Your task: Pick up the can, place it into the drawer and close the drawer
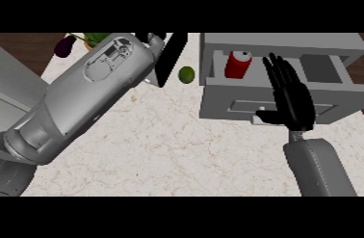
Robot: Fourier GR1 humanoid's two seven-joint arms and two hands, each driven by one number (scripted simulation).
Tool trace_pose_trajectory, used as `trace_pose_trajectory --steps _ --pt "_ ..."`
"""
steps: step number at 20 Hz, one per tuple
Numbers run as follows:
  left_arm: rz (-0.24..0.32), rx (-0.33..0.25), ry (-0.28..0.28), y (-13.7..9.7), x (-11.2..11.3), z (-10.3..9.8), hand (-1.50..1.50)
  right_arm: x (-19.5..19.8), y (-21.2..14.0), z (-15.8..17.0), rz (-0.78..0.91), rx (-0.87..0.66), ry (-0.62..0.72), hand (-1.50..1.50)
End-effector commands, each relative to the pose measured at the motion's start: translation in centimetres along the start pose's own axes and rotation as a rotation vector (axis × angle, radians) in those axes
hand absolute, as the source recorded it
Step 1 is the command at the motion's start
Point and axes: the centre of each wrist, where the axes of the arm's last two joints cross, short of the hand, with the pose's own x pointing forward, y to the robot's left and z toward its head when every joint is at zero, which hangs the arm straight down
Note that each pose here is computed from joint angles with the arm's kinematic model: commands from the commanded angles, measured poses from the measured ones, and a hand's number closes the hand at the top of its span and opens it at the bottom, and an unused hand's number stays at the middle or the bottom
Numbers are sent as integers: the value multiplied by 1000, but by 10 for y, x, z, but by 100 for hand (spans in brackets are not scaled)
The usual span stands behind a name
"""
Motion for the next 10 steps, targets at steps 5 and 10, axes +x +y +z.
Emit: trace_pose_trajectory --steps 5,10 --pt "1 -15 20 32 4 6 -150 -16 38 -19 42 24 66 -150" --pt "-9 -10 42 48 -8 16 -150 -6 52 -33 65 -32 37 -150"
